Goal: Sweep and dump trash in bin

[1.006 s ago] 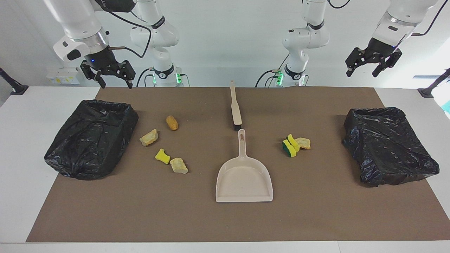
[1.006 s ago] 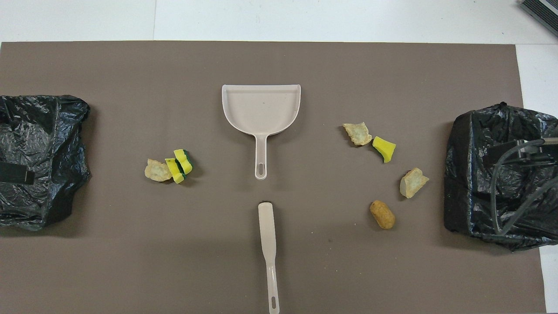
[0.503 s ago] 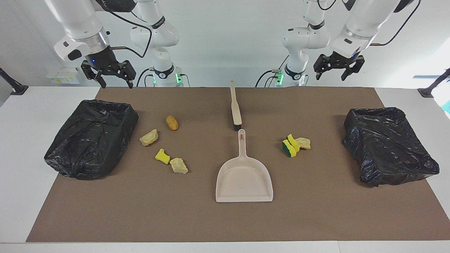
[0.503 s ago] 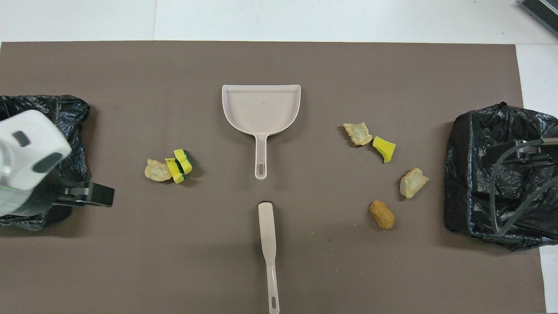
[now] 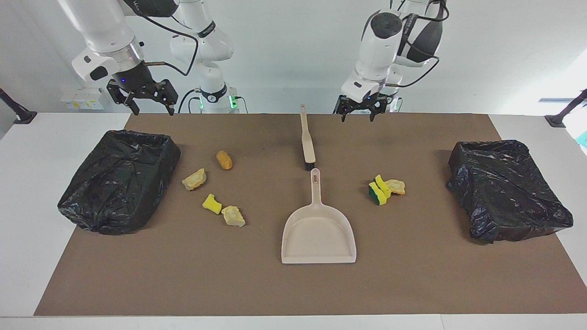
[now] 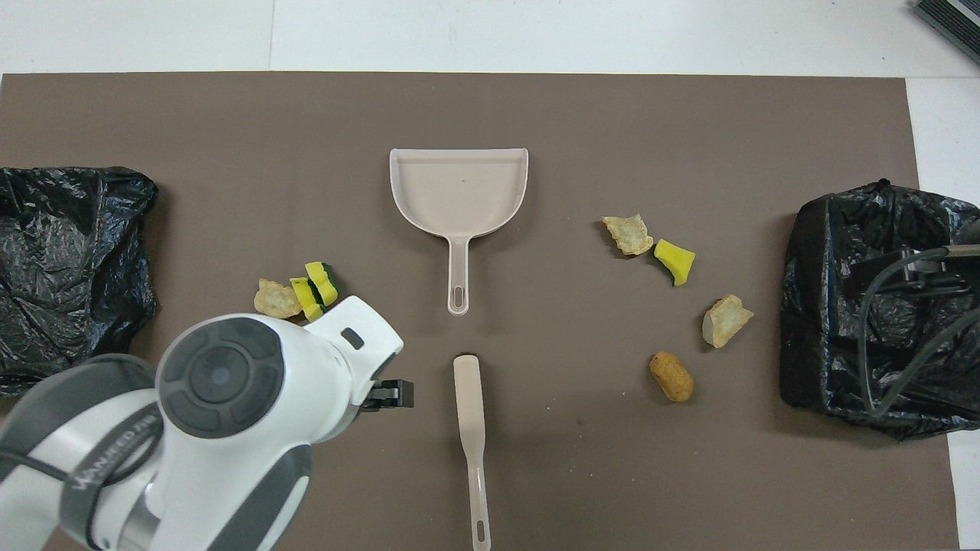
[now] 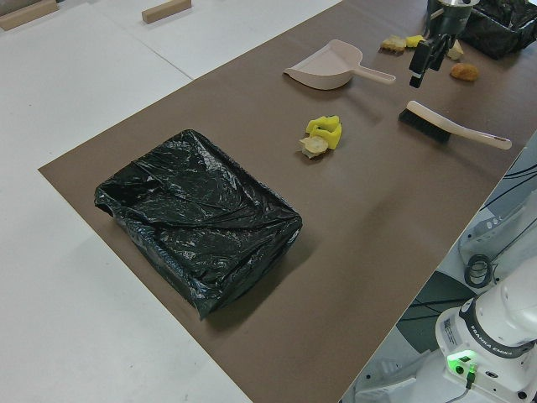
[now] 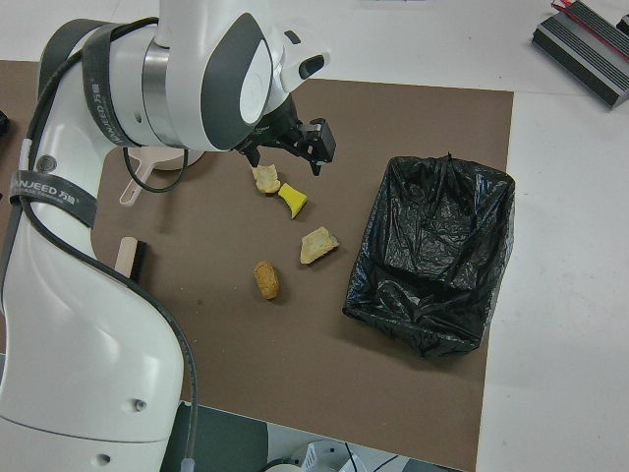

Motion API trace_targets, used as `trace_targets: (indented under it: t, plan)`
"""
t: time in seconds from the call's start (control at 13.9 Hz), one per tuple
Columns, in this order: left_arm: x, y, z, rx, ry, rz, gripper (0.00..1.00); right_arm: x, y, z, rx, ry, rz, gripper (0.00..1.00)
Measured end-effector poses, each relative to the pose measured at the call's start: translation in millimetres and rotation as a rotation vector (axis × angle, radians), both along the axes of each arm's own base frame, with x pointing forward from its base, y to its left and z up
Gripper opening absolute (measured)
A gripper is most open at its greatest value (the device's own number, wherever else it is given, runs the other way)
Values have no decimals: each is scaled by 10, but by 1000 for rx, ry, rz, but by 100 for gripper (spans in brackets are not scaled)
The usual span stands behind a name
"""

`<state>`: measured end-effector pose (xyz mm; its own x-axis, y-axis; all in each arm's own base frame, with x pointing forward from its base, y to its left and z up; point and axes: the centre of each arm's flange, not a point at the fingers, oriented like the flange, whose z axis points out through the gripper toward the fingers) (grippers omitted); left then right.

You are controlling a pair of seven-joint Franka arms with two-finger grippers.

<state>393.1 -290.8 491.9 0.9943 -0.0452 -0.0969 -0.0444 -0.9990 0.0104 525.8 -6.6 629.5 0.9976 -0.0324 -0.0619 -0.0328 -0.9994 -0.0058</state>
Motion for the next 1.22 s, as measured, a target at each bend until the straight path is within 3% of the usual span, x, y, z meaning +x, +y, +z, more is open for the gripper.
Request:
trace_targets:
  t: [0.22,0.43,0.57,0.86,1.22]
  plan:
    - [-240,-352,-269,-46,17,35,100,78,121,-123,-1,23,23,100]
    - [-576,-953,-952,-35,25,51,100,238,427,-379,-3,53,78,100]
    - [-843,-1138,-1281,-2,52,16,100,378,598,-556,-1,46,107,100]
    - [-1211,-1223,-1425,18,86,-34,100,535,892,-861,-1,60,142,100]
    - [-1303,-1208,-1422,-9,111,-14,100,707,1195,-1299,-6,101,163,100]
